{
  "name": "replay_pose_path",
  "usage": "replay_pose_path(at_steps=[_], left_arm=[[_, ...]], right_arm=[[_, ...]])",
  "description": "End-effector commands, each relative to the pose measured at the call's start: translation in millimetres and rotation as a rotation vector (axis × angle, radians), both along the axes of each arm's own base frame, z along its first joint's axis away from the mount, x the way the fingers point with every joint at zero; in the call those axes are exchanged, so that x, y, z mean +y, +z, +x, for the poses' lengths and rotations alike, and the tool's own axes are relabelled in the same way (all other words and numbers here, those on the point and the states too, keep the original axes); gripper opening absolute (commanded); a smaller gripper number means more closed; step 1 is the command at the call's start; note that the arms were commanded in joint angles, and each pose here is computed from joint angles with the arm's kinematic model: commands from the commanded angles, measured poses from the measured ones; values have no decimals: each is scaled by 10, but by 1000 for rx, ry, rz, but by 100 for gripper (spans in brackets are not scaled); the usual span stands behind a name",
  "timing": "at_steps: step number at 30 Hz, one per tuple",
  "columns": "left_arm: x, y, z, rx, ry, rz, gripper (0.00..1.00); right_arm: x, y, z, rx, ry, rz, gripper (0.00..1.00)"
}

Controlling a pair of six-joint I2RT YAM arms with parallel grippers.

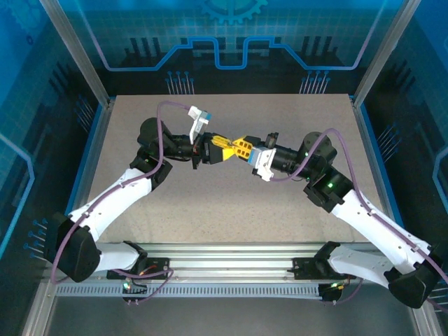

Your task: Remove the keys from the keyring

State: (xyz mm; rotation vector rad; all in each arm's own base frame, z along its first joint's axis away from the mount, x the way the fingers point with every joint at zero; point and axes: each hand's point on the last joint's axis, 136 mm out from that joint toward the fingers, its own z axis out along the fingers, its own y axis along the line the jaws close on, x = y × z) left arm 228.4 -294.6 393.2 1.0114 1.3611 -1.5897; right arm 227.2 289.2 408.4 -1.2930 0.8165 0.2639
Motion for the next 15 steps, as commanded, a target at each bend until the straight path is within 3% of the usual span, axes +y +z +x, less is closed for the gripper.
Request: replay_pose_path(at_steps=[1, 9, 15], left_arm=[[-81, 134, -530, -113, -180, -5, 17], [-64, 143, -528, -131, -154, -7, 30], [-42, 152, -532, -147, -130, -9, 32]], right_arm=[[107, -304, 197, 93, -22, -28, 0], [42, -240, 197, 100, -23, -2, 0], [-1, -221, 193, 103, -21, 10, 0]])
